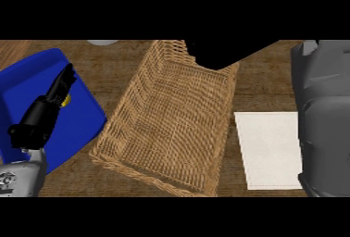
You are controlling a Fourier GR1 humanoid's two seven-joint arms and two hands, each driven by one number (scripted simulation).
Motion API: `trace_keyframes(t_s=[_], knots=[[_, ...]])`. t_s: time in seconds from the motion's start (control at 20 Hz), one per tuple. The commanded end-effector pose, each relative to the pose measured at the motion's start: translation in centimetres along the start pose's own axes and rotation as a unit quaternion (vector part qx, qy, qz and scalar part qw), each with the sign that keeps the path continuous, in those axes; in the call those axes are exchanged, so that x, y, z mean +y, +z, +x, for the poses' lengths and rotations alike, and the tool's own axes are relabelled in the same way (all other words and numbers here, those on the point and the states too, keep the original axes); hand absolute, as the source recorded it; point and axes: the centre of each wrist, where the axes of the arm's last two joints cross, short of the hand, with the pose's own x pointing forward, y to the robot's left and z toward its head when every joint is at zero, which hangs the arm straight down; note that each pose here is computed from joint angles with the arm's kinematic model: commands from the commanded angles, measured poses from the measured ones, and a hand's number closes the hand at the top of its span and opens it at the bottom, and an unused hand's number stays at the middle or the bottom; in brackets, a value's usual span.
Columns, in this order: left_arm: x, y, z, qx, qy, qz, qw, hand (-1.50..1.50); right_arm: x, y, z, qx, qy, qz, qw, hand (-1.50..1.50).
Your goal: Pick the tomato from the placemat and place it in the basket
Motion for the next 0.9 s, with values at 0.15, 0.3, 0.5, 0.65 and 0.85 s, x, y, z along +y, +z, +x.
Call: trace_keyframes(t_s=[0.15, 0.3, 0.5, 0.65, 0.85], knots=[[1.4, -0.1, -0.1, 0.007, 0.009, 0.000, 0.9999, 0.00, 3.9, -2.3, 2.1, 0.066, 0.034, 0.074, 0.995, 1.50], [1.2, -0.8, 0.8, -0.002, -0.004, 0.007, 1.0000, 0.00, 5.0, -3.8, 1.8, 0.096, 0.039, 0.102, 0.989, 1.50], [-0.3, -0.2, -0.1, 0.007, -0.001, 0.004, 1.0000, 0.00, 6.3, -3.9, 1.2, 0.124, 0.156, 0.099, 0.975, 1.50], [1.0, -0.5, 1.2, 0.003, -0.002, 0.007, 1.0000, 0.00, 7.0, -4.3, -0.2, 0.128, 0.205, 0.110, 0.964, 1.50], [1.9, 0.5, -0.3, 0.003, -0.002, 0.007, 1.0000, 0.00, 6.0, -4.1, -1.8, 0.116, 0.247, 0.142, 0.952, 1.50]])
